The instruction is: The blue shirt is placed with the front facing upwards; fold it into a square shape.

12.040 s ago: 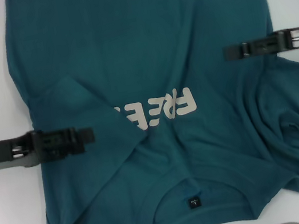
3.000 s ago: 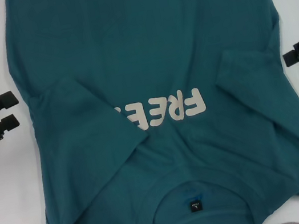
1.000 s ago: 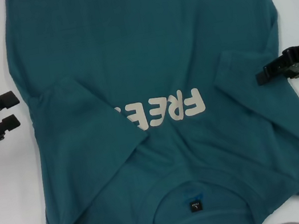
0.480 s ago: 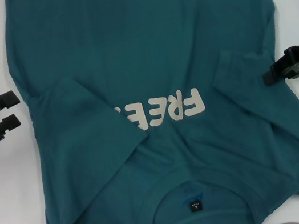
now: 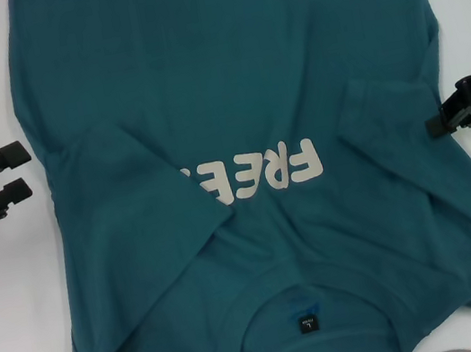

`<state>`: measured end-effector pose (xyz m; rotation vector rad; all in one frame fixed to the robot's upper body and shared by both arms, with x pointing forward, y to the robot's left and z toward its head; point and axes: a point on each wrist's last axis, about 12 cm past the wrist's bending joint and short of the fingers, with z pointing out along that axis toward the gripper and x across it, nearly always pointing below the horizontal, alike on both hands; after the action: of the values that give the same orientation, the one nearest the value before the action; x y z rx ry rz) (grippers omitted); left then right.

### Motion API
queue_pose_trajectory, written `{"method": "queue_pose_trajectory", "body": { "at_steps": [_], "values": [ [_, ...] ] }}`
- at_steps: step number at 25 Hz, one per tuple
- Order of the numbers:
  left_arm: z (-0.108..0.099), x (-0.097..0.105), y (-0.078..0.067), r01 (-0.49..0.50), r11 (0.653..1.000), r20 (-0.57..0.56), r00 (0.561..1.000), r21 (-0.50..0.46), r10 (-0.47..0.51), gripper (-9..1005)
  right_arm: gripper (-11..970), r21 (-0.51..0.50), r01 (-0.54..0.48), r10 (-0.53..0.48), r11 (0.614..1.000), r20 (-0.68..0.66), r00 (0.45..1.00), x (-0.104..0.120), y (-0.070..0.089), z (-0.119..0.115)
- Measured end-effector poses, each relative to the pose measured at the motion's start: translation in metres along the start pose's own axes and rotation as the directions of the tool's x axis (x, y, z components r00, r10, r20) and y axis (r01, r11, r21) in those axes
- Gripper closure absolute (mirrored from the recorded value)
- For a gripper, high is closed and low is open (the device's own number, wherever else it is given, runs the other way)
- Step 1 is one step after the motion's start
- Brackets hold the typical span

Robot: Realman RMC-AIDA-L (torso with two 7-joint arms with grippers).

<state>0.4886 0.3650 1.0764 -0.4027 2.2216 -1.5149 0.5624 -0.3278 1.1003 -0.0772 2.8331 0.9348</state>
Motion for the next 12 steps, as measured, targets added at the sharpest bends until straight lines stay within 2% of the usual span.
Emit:
{"method": "queue_pose_trajectory", "body": {
  "at_steps": [12],
  "values": [
    [-0.0014, 0.0013, 0.0013, 0.002, 1.0, 0.002, 1.0, -0.002, -0.002, 276, 861, 0.003, 0.036, -0.036, 0.999, -0.028, 0.999, 0.0003, 0.0048, 0.0046]
  ]
}}
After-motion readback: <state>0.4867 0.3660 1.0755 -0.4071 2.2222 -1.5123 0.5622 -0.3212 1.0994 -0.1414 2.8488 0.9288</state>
